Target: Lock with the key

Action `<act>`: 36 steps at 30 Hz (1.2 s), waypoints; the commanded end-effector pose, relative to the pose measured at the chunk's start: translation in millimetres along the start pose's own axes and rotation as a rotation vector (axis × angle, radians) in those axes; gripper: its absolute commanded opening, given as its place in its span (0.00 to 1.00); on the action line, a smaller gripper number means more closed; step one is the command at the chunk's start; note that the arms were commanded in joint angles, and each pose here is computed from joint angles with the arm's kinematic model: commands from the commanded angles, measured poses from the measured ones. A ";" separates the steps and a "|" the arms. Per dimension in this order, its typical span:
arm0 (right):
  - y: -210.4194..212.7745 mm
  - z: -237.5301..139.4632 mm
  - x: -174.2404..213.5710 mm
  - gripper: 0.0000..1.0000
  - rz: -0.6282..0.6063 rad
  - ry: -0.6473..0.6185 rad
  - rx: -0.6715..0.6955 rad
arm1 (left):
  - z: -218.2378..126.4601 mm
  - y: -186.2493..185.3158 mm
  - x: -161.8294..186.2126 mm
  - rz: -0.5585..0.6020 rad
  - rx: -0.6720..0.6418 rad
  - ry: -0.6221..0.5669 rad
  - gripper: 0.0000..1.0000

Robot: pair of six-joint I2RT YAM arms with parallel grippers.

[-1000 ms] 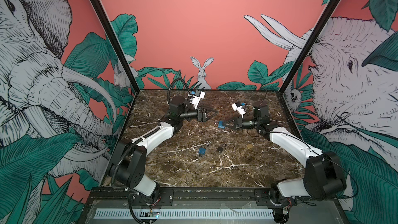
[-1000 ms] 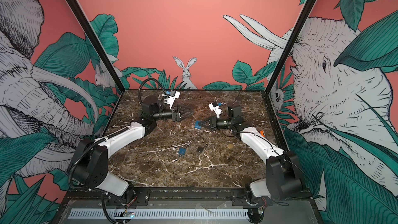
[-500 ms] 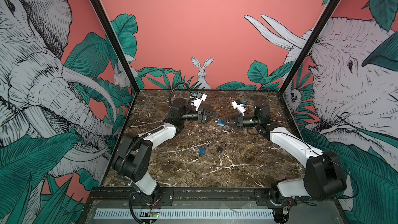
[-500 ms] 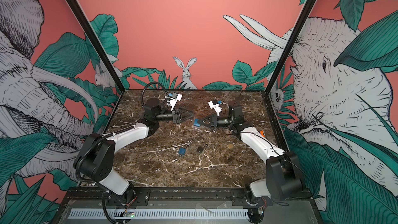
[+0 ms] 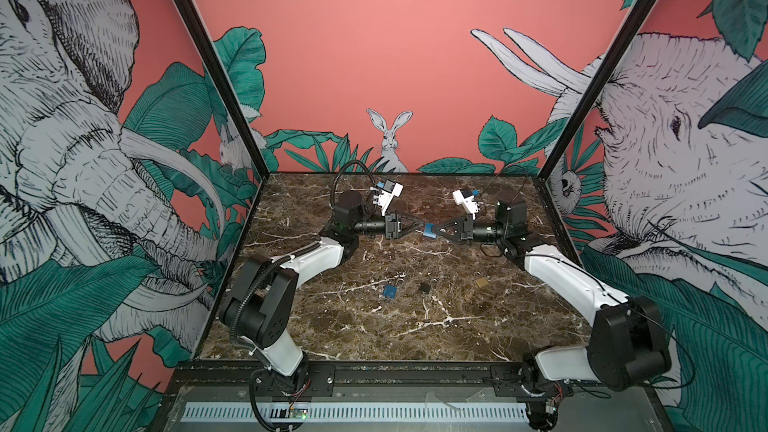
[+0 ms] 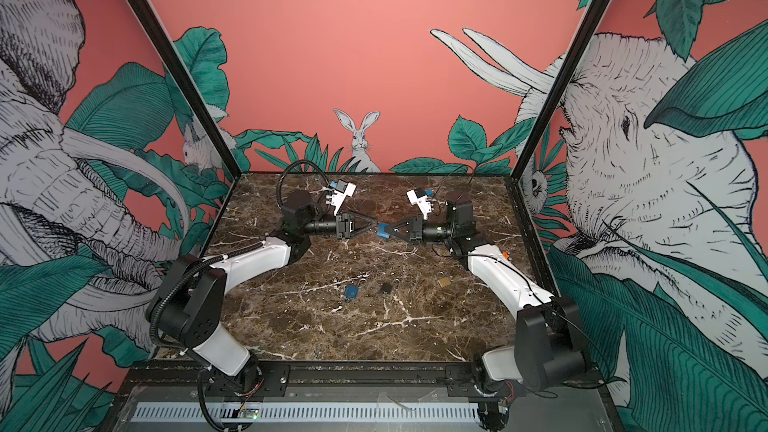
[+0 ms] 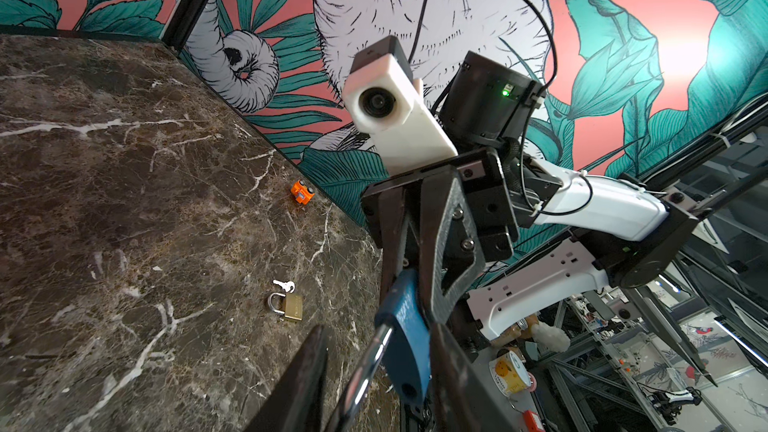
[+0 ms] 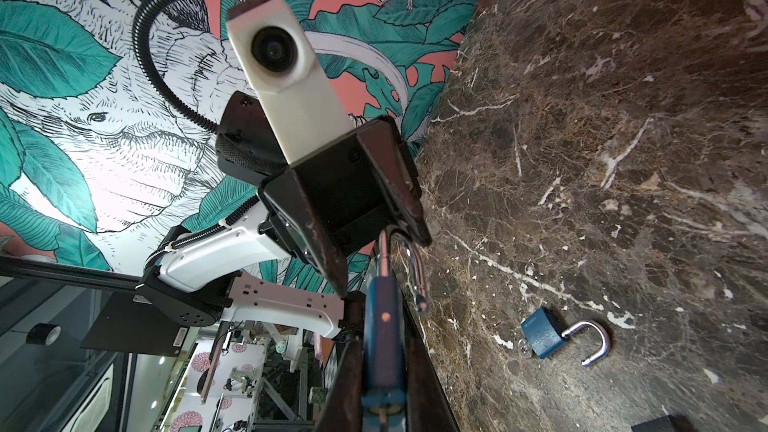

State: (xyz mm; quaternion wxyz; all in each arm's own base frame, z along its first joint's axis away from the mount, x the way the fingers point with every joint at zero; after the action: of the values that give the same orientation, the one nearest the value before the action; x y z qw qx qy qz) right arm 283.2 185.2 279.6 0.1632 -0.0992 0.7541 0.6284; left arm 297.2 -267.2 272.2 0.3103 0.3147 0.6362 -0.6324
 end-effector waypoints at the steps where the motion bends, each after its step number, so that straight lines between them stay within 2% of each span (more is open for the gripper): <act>1: 28.1 -9.5 -8.9 0.00 -0.138 -0.050 -0.028 | 1.6 -10.9 -6.6 0.034 0.041 -0.004 0.40; 9: 27.3 -17.1 -4.8 0.00 -0.164 -0.067 -0.021 | 1.2 -9.5 -4.9 0.020 0.036 -0.011 0.33; 16: 23.2 -16.2 -3.6 0.00 -0.158 -0.061 -0.015 | 1.2 -11.2 -5.9 0.018 0.038 -0.019 0.21; 22: 18.5 -14.7 -3.6 0.00 -0.155 -0.052 -0.009 | 2.3 -10.3 -6.1 0.014 0.039 -0.019 0.18; 25: 15.4 -14.8 -2.1 0.00 -0.160 -0.046 0.016 | 2.4 -9.6 -6.0 0.008 0.038 -0.019 0.10; 27: 14.2 -15.5 -0.3 0.00 -0.173 -0.038 0.036 | 3.2 -11.0 -6.5 0.007 0.041 -0.020 0.00; 32: 11.0 -14.9 -1.0 0.00 -0.202 -0.049 0.042 | 3.4 -8.4 -6.1 -0.010 0.019 -0.028 0.00; 36: 12.0 -15.4 -2.3 0.00 -0.237 -0.068 0.040 | 6.3 -15.5 -7.1 -0.009 0.053 -0.028 0.00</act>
State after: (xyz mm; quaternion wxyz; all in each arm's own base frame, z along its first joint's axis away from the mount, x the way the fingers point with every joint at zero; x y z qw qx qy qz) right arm 278.1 172.3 287.9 0.2309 -0.1471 0.7512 0.6007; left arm 295.7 -270.1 272.8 0.2870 0.2972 0.6404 -0.6474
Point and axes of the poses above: each gripper's point midway between its finger pads, its own z axis out along the fingers, its own y axis along the line the jaws close on, x = y × z, the point moved 7 cm from there along -z, back along the fingers, and after that the axes turned 4 degrees about z, right-handed, at the moved point
